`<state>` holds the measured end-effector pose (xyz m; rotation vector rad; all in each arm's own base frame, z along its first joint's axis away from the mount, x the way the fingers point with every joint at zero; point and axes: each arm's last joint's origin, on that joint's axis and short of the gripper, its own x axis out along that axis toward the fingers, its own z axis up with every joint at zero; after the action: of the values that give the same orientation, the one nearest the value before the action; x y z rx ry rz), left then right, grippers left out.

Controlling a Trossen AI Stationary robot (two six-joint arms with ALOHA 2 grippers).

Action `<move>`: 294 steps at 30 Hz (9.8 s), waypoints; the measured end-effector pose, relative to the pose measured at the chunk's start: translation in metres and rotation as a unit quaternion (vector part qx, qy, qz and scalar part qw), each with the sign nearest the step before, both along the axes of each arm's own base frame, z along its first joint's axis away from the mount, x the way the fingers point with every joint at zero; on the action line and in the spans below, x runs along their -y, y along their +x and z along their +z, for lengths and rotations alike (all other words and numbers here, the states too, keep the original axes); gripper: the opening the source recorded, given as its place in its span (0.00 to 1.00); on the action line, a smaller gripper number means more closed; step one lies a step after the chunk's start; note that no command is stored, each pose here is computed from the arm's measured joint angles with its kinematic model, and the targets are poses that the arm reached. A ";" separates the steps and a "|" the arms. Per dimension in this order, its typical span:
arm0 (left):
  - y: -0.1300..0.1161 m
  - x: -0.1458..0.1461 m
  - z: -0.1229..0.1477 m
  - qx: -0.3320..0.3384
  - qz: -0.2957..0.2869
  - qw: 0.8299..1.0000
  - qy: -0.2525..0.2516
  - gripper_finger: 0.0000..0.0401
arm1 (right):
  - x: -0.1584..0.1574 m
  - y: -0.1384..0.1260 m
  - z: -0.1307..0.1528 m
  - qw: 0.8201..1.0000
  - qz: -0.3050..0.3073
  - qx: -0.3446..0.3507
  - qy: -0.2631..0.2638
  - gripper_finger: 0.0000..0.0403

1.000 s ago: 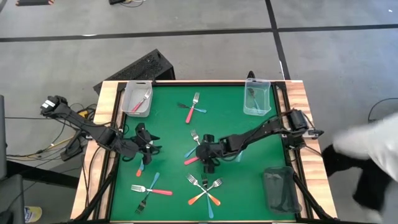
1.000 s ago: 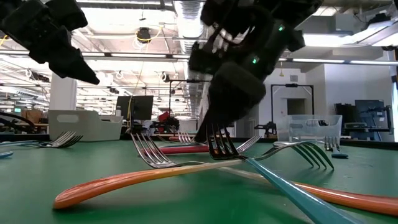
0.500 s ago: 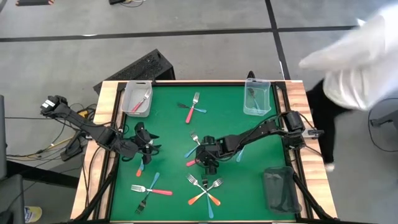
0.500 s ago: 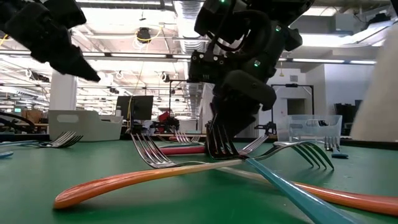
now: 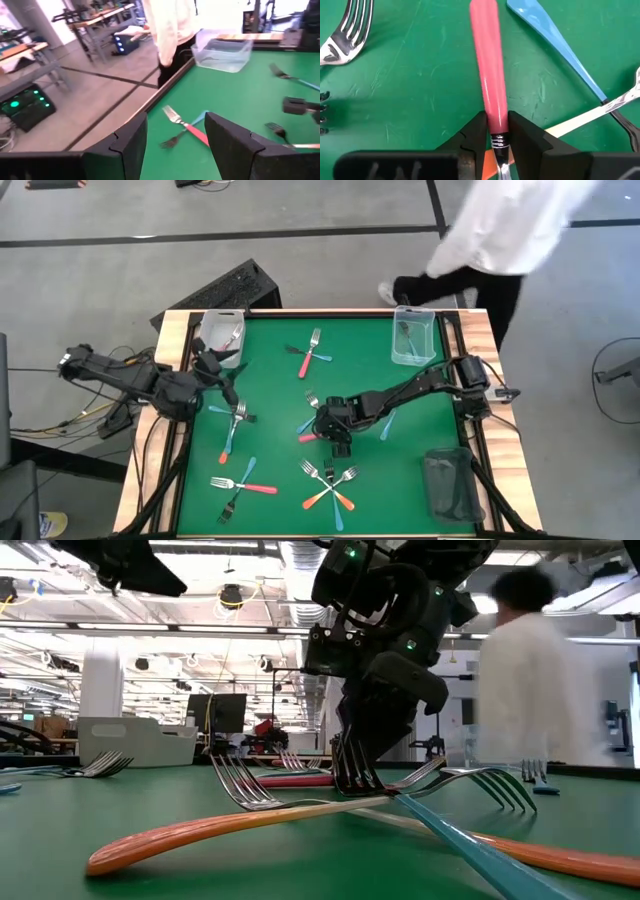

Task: Sort silverware by color (type)
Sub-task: Put the pink fork into the white bin, then put the orange fork into the black bin, then put the blue fork into the transparent bin

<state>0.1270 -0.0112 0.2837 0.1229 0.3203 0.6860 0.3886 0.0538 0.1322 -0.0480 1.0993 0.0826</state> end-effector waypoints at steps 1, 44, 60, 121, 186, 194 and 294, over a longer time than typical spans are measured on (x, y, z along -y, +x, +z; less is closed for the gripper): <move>0.000 -0.001 -0.003 -0.002 0.004 1.000 -0.002 0.47 | 0.001 0.000 0.000 1.000 -0.002 0.000 0.002 0.24; 0.140 0.043 -0.100 -0.174 -0.300 0.936 0.052 0.47 | 0.008 0.006 0.062 0.971 -0.159 0.157 0.079 0.14; 0.163 0.045 -0.112 -0.275 -0.265 0.921 0.079 0.20 | 0.005 0.009 0.065 0.967 -0.161 0.175 0.089 0.14; -0.014 -0.091 -0.069 -0.074 0.271 0.942 -0.181 0.47 | -0.032 -0.033 0.095 0.938 -0.281 0.205 -0.012 0.29; 0.034 0.021 -0.136 -0.071 -0.045 0.984 -0.157 0.47 | 0.009 0.002 -0.003 0.925 -0.369 0.085 0.025 0.41; 0.034 0.021 -0.137 -0.074 -0.041 0.985 -0.153 0.47 | 0.014 -0.005 -0.001 0.936 -0.349 0.035 0.025 0.06; 0.046 0.030 -0.119 0.030 -0.086 0.980 -0.176 0.47 | 0.083 -0.232 0.015 0.826 -0.562 -0.009 0.044 0.54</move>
<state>0.1729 -0.0408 0.1643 -0.2044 0.3644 0.4532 0.1570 -0.0289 0.1475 0.6910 0.9943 -0.9344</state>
